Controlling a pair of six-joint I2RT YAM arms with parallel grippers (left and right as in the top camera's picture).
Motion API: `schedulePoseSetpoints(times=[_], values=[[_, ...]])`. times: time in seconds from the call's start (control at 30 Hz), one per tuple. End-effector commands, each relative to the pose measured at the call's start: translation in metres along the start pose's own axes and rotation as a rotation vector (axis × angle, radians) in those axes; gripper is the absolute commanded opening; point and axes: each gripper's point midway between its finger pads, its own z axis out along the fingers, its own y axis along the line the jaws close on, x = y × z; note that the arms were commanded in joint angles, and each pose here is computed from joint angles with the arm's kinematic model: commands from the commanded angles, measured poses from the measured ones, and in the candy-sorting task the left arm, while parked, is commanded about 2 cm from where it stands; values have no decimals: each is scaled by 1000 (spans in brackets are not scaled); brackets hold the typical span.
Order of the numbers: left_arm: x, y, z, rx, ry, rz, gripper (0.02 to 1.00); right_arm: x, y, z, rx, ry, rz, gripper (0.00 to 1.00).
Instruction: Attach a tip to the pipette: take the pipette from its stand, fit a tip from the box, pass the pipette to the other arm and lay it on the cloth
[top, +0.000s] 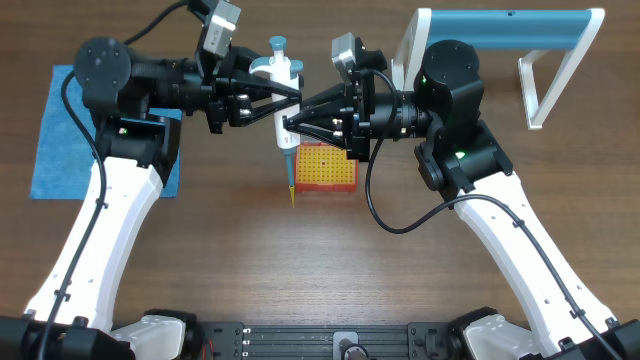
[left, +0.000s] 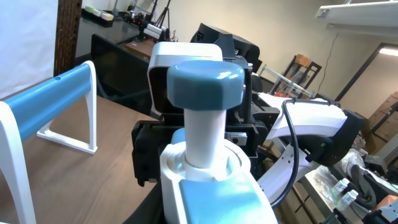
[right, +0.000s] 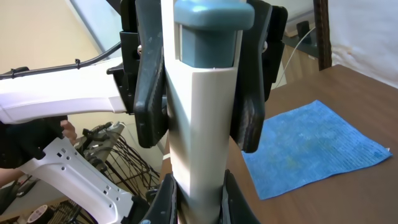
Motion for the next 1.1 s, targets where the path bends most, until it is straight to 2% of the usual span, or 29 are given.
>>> schedulePoseSetpoints(times=[0.03,0.07,0.2,0.23,0.37,0.53,0.67,0.73,0.83,0.9,0.97,1.1], values=[[-8,-2,0,-6,-9,-15,27,-11,-3,-2,35,-21,-46,88],[-9,-2,0,-8,-11,-14,25,-11,-3,-2,35,-21,-46,222],[-10,0,-3,-19,-18,-13,27,-11,-3,-2,35,-21,-46,643],[-11,1,-5,-23,-20,-13,27,-11,-3,-2,35,-22,-46,700],[-14,4,-11,-45,-35,-3,27,-14,-12,-8,75,-35,-46,741],[-26,10,-22,-103,-89,46,27,-29,-50,-47,261,-100,-47,748],[-33,9,-29,-132,-115,75,29,-30,-70,-77,348,-118,-12,750],[-39,2,-35,-148,-126,123,29,-23,-87,-102,452,-116,23,752],[-48,-8,-42,-176,-151,178,29,-8,-106,-130,622,-79,32,755],[-54,-13,-49,-204,-176,193,29,2,-116,-148,758,-30,10,757],[-60,-15,-57,-235,-206,175,29,8,-121,-167,905,22,-28,805],[-65,-6,-69,-297,-251,129,27,-4,-117,-204,1149,17,-84,812]])
